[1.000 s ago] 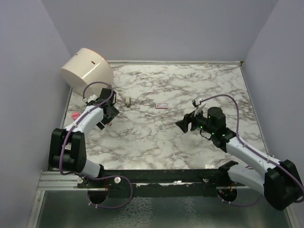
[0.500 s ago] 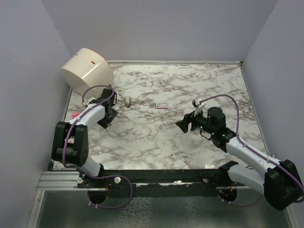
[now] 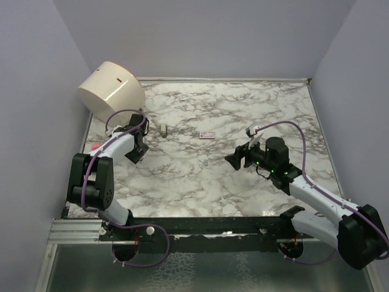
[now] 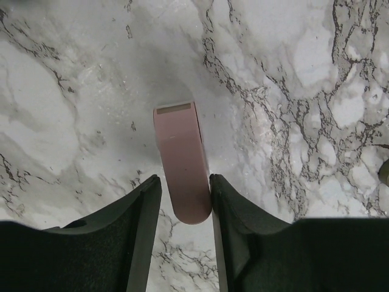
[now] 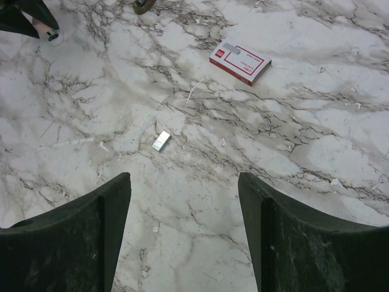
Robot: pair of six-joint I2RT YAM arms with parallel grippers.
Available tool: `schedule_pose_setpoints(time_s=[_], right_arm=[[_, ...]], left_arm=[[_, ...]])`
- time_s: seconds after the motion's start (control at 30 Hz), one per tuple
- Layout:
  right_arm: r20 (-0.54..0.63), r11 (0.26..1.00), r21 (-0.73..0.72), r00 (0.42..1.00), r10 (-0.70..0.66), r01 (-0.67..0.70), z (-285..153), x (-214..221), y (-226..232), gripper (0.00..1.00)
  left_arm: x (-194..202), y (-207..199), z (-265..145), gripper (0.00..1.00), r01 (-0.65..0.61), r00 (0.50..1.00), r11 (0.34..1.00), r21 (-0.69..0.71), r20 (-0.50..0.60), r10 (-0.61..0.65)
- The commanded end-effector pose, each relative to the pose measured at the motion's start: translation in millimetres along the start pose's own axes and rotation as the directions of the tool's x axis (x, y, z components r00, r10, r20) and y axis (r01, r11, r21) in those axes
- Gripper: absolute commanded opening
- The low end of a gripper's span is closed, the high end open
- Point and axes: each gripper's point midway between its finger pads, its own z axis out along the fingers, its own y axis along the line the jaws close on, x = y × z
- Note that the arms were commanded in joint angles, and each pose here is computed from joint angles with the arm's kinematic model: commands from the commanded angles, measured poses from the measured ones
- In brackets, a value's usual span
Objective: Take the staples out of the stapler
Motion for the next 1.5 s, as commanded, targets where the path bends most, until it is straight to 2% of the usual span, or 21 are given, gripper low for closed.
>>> schedule_pose_setpoints(time_s=[0.0,0.1,0.17,0.2,0.23,0.27,0.33,0.4,0.47,0.57,0.67,0.77,0.83,0.93,1.07,1.13,1.23,1.37,1.47], right_arm=[[0.021,0.999,0.011,0.999,-0.032,0.032,-0.8,-3.0,-3.0,0.71],[0.021,0.999,0.002,0.998,-0.052,0.052,-0.9,-2.7,-2.0,0.71],[0.029,0.997,-0.035,0.997,-0.066,0.067,-0.3,-2.8,3.8,0.71],[0.032,0.995,-0.063,0.997,-0.069,0.071,0.0,-2.5,8.3,0.71],[0.038,0.992,-0.095,0.997,-0.074,0.077,0.8,-3.4,13.5,0.71],[0.044,0.988,-0.131,0.996,-0.078,0.083,1.5,-3.7,19.4,0.71],[0.057,0.973,-0.217,0.996,-0.063,0.074,4.1,-5.8,33.5,0.7],[0.064,0.941,-0.332,0.997,-0.042,0.061,6.4,-9.0,52.5,0.7],[0.053,0.885,-0.464,0.998,-0.017,0.04,7.4,-7.5,72.5,0.7],[-0.002,0.806,-0.592,1.0,0.022,-0.019,14.7,-4.3,91.3,0.7],[-0.037,0.729,-0.682,0.999,0.035,-0.051,23.1,-3.9,110.0,0.7],[-0.024,0.665,-0.746,0.999,0.043,-0.047,23.6,-4.2,126.4,0.7],[0.014,0.649,-0.76,0.998,0.061,-0.029,24.2,-12.3,129.6,0.7],[0.04,0.638,-0.77,0.995,0.096,-0.031,24.3,-20.5,131.9,0.71],[0.068,0.678,-0.73,0.979,0.194,-0.084,36.0,-37.7,125.7,0.72],[0.08,0.675,-0.731,0.97,0.23,-0.1,38.6,-46.0,125.1,0.72],[0.074,0.623,-0.777,0.97,0.231,-0.089,36.1,-51.4,131.9,0.69],[0.05,0.541,-0.837,0.973,0.223,-0.081,29.4,-56.7,140.0,0.56],[0.078,0.492,-0.869,0.971,0.228,-0.046,18.5,-60.3,145.4,0.55]], left_arm=[[-4.0,1.0,2.1,0.36,-0.008,1.0,1.0,-0.001,-0.008,0.008],[-6.6,-6.3,-10.0,0.23,-0.033,0.999,0.997,0.068,-0.004,0.034],[-14.0,-19.5,-27.8,0.04,-0.087,0.996,0.983,0.16,0.025,0.084],[-15.8,-27.3,-38.2,0.0,-0.118,0.993,0.969,0.215,0.042,0.112],[-16.4,-38.2,-50.3,0.0,-0.153,0.988,0.945,0.288,0.064,0.14],[-11.6,-53.9,-64.8,0.0,-0.204,0.979,0.897,0.392,0.083,0.186],[5.3,-86.9,-100.1,0.0,-0.324,0.943,0.709,0.626,0.152,0.297],[31.9,-108.2,-137.3,0.0,-0.367,0.913,0.489,0.791,0.205,0.352],[59.0,-117.8,-167.1,0.0,-0.404,0.878,0.301,0.864,0.273,0.394],[95.5,-124.1,-206.7,0.0,-0.455,0.805,0.045,0.889,0.389,0.448],[123.0,-124.4,-236.4,0.0,-0.433,0.767,-0.155,0.888,0.453,0.455],[140.4,-120.4,-252.3,0.0,-0.405,0.749,-0.273,0.873,0.487,0.449],[147.1,-116.7,-259.7,0.0,-0.393,0.743,-0.325,0.86,0.506,0.438],[152.4,-112.0,-265.2,0.0,-0.383,0.735,-0.365,0.849,0.519,0.436],[160.3,-104.9,-271.2,0.0,-0.354,0.722,-0.411,0.84,0.524,0.451],[163.3,-101.7,-274.0,0.0,-0.343,0.716,-0.431,0.835,0.529,0.456],[165.1,-97.4,-277.5,0.0,-0.331,0.71,-0.455,0.826,0.536,0.457],[168.6,-90.5,-280.2,0.0,-0.33,0.688,-0.498,0.802,0.565,0.454],[170.0,-88.0,-281.6,0.0,-0.331,0.675,-0.514,0.791,0.58,0.457]])
